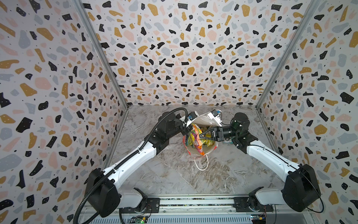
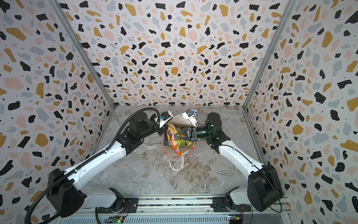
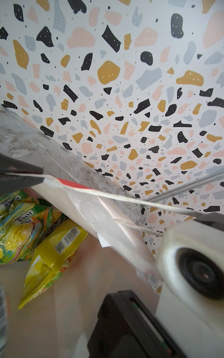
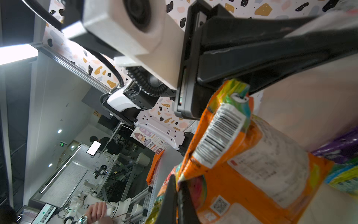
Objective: Take the snacks out of the paper bag
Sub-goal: Pick up the snack from the paper bag.
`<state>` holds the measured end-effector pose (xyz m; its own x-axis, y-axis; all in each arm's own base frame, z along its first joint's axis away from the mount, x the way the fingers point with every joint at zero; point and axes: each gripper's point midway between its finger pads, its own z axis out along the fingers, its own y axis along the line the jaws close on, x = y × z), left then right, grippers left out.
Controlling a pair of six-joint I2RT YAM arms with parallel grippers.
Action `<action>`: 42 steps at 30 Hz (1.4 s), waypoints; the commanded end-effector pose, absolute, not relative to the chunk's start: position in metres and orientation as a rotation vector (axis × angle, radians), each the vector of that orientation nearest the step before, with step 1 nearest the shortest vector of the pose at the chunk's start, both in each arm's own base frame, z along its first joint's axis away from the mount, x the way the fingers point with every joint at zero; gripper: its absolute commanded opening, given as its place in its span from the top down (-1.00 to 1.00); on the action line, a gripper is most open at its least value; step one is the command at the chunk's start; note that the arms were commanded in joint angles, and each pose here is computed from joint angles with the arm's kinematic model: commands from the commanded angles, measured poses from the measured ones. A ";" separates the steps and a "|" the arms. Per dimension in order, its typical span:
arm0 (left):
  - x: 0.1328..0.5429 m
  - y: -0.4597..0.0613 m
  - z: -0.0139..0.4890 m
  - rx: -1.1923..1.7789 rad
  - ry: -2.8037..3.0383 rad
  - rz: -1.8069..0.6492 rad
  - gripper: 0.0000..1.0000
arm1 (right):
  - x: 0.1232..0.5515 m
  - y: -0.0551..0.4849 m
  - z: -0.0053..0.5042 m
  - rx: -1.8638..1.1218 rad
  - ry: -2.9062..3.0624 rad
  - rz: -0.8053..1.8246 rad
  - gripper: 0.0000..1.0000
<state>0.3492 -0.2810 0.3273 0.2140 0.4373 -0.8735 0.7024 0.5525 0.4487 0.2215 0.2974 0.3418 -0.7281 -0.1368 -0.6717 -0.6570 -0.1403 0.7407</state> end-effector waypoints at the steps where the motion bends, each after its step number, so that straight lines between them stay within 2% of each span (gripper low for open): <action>1: 0.367 -0.252 0.337 0.943 1.454 -0.113 1.00 | 0.212 0.280 0.410 -1.028 1.446 1.801 1.00; 4: 0.369 -0.249 0.340 0.912 1.454 -0.104 1.00 | 0.214 0.280 0.414 -0.981 1.471 1.828 1.00; 9: 0.374 -0.242 0.345 0.847 1.450 -0.073 1.00 | 0.248 0.288 0.383 -0.659 1.772 1.915 1.00; 15: 0.384 -0.229 0.352 0.725 1.443 -0.023 1.00 | 0.243 0.294 0.369 -0.527 1.946 1.989 1.00; 22: 0.386 -0.234 0.355 0.732 1.426 -0.040 1.00 | 0.194 0.320 0.367 -0.746 2.004 2.132 1.00; 32: 0.381 -0.234 0.357 0.745 1.413 -0.049 1.00 | 0.150 0.344 0.315 -0.962 2.164 2.171 1.00; 37: 0.382 -0.231 0.356 0.734 1.418 -0.032 1.00 | 0.130 0.338 0.338 -1.142 1.981 2.130 1.00; 42: 0.384 -0.230 0.355 0.723 1.425 -0.034 1.00 | 0.136 0.328 0.359 -1.171 1.862 2.037 1.00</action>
<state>0.3797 -0.2396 0.3019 0.0665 0.4841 -0.8725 0.5335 0.7217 0.4410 0.1494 0.3416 0.3194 -0.7863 -0.4215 -0.4518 -0.4509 -0.1087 0.8860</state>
